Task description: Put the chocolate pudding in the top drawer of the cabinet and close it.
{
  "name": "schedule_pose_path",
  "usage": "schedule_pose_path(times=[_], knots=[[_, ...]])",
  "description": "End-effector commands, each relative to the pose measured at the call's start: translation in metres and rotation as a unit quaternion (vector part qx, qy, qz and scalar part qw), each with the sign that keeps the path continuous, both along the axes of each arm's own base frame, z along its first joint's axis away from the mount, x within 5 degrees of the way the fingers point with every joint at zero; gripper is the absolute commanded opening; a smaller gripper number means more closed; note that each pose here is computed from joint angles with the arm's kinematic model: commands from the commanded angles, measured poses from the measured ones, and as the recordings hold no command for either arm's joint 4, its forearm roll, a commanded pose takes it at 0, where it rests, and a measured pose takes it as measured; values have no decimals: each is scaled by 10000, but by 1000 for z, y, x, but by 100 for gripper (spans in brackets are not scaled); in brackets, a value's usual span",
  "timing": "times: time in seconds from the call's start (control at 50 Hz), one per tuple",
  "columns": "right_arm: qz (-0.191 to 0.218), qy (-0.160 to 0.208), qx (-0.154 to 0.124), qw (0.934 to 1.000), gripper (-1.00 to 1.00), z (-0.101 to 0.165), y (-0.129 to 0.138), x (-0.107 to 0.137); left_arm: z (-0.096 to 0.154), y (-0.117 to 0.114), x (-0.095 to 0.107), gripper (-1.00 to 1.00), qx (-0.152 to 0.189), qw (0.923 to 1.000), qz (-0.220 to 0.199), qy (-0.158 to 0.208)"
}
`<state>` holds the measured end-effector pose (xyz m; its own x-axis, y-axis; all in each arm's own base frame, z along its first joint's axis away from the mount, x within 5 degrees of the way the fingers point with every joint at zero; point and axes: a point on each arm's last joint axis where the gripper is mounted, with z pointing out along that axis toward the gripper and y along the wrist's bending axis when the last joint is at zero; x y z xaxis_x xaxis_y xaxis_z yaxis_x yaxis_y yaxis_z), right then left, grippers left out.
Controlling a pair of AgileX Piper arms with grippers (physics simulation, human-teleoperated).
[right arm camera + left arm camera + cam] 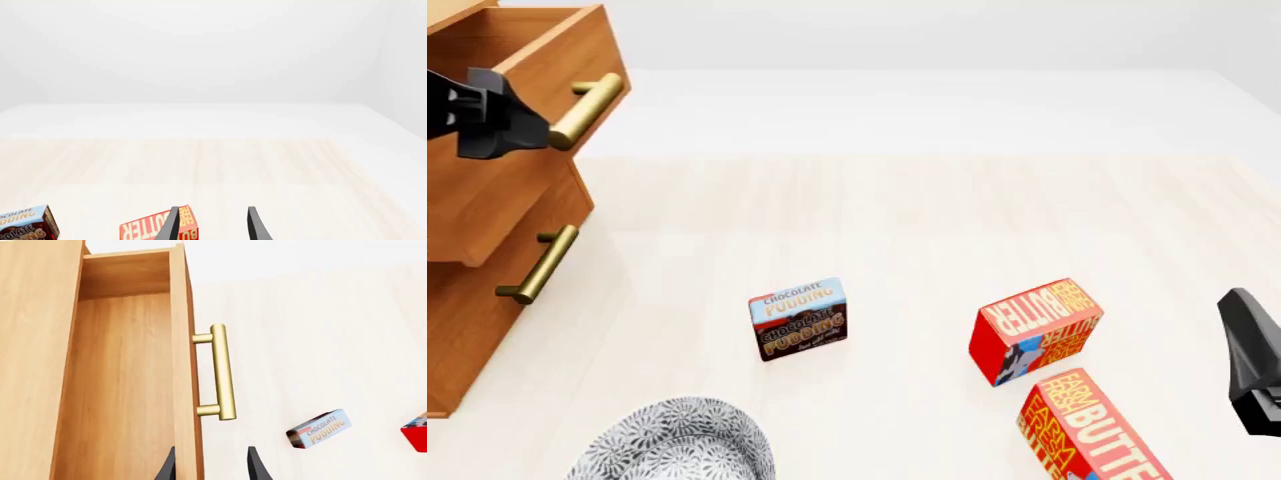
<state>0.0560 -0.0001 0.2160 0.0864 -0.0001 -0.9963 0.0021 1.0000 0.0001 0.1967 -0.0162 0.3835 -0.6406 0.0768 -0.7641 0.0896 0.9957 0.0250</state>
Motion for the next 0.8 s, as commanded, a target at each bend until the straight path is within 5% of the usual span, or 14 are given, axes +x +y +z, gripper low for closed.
schedule_pose_path(times=[0.02, 0.8], knots=[[2, 5, 6, 10000, 100, -1, 0, 0, -49, -8, 8, 100, 0, 9970, -182, 759], [2, 6, 7, 10000, 100, -1, 0, 0, -54, -52, 9, 100, 64, 9897, -1169, 820]])
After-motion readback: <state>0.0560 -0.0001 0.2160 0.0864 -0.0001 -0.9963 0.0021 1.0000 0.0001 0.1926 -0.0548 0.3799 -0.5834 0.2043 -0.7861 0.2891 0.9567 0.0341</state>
